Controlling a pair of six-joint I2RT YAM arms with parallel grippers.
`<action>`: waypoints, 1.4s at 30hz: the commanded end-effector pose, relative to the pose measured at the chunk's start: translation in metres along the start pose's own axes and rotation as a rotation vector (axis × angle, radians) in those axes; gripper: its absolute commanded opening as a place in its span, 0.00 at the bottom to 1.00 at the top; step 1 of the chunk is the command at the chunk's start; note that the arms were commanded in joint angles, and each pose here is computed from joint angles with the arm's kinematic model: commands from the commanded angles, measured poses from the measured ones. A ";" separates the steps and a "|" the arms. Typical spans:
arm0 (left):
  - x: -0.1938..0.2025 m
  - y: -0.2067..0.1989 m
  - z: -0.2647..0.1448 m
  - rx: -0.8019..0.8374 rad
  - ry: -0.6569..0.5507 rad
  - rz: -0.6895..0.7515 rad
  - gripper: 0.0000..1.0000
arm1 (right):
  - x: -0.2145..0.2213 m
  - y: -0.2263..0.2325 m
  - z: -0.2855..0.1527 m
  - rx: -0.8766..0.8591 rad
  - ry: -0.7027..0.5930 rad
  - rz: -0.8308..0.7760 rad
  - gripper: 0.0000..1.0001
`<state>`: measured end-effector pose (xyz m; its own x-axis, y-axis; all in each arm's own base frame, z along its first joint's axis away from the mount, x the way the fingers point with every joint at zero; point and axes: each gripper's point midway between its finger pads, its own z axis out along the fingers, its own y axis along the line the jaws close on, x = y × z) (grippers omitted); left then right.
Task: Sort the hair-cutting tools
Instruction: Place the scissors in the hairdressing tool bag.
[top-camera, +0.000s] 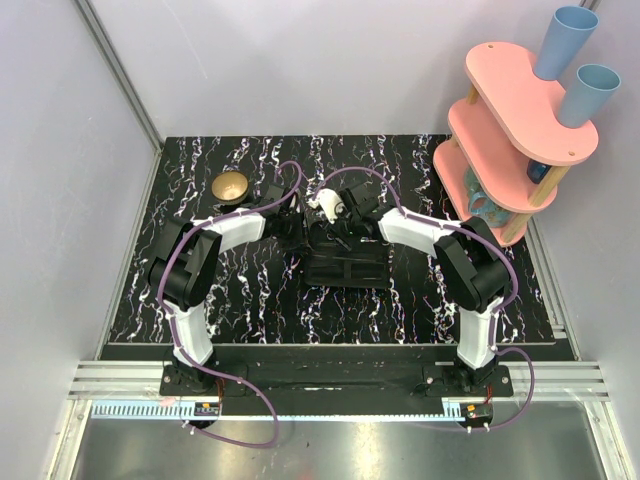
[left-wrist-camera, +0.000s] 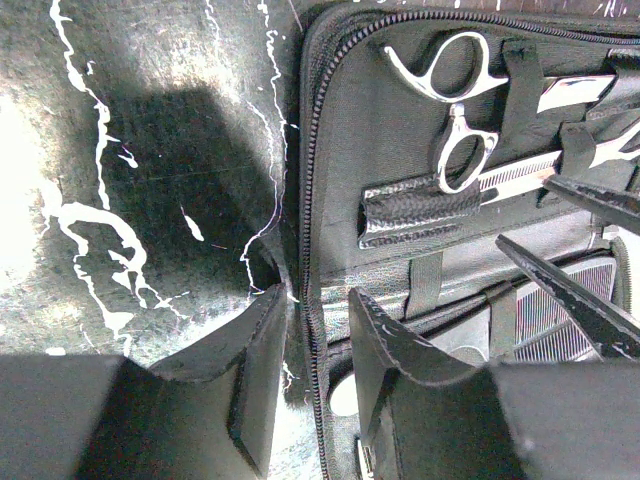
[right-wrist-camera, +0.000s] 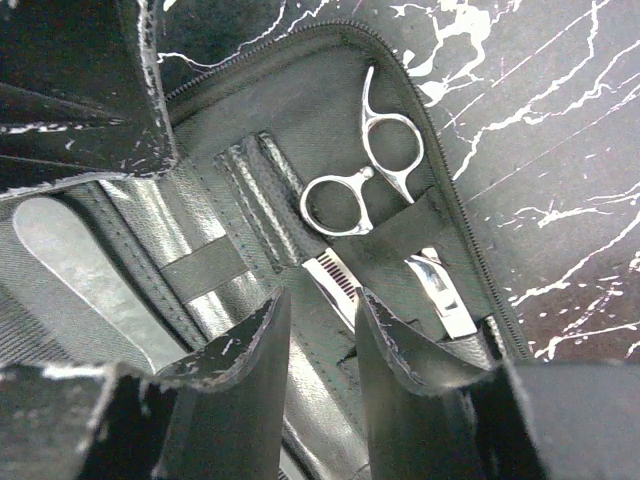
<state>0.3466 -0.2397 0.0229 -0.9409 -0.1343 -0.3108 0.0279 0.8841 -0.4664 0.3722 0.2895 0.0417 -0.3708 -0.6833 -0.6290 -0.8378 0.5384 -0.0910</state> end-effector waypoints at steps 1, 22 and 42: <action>0.012 0.015 0.002 -0.048 0.046 -0.005 0.36 | -0.017 -0.016 0.000 0.049 -0.028 -0.076 0.41; 0.011 0.011 0.003 -0.026 0.049 -0.003 0.36 | 0.025 0.007 0.009 -0.072 0.121 -0.070 0.27; 0.010 0.007 0.003 -0.011 0.050 -0.004 0.36 | 0.025 0.014 -0.001 -0.109 0.121 -0.088 0.00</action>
<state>0.3450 -0.2414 0.0235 -0.9440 -0.1307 -0.3030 0.0314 0.8785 -0.4768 0.3757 0.2911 0.0285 -0.2944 -0.7627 -0.5758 -0.8920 0.4356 -0.1209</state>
